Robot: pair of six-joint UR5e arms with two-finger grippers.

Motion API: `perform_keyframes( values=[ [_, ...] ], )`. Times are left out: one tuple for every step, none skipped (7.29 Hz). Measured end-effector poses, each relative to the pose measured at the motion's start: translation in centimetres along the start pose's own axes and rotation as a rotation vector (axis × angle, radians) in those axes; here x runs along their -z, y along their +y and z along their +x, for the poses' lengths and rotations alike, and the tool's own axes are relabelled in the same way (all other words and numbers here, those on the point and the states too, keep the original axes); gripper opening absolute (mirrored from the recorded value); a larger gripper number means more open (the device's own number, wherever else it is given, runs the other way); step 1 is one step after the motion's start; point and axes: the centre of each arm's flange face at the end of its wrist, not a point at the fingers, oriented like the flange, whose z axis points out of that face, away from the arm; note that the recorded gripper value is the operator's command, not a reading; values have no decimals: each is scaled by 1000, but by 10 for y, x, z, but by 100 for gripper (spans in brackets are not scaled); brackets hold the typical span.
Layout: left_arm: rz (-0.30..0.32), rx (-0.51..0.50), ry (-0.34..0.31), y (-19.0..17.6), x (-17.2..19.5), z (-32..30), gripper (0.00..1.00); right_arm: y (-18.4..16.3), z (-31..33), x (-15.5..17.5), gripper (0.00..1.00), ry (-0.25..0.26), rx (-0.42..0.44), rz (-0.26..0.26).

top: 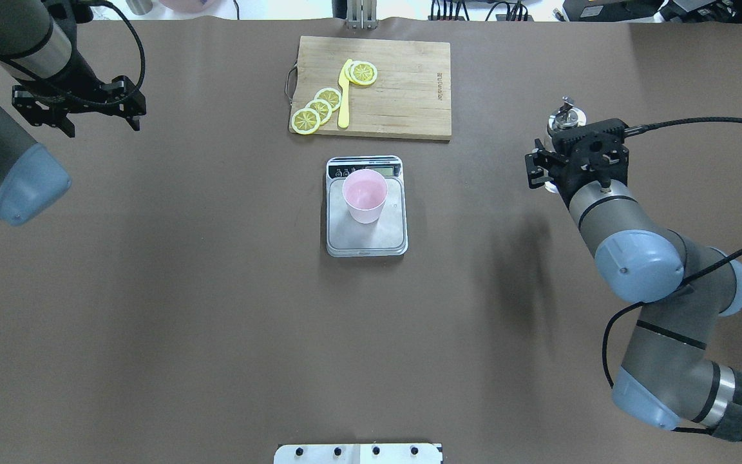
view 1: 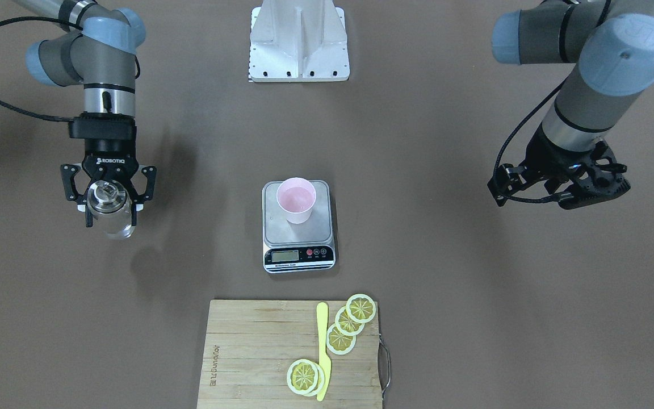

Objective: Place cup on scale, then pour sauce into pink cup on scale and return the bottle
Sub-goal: 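Turn the bottle upright and carry it back with the right gripper, then lower the sauce bottle onto the table with the right gripper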

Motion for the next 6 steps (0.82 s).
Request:
perform_keyframes(
  values=[
    [0, 0, 0, 0, 0, 0, 98, 13, 17, -9, 0, -25, -80, -2],
    [0, 0, 0, 0, 0, 1, 98, 27, 28, -19, 0, -53, -143, 5],
    [0, 0, 0, 1, 0, 1, 98, 38, 37, -27, 0, -82, -191, 12],
    [0, 0, -1, 1, -1, 1, 98, 47, 43, -34, 0, -99, -219, 18],
    [0, 0, -1, 1, -1, 2, 98, 53, 47, -38, 0, -104, -228, 20],
    [0, 0, -1, 1, -1, 1, 99, 56, 49, -40, 0, -104, -226, 22]
  ],
)
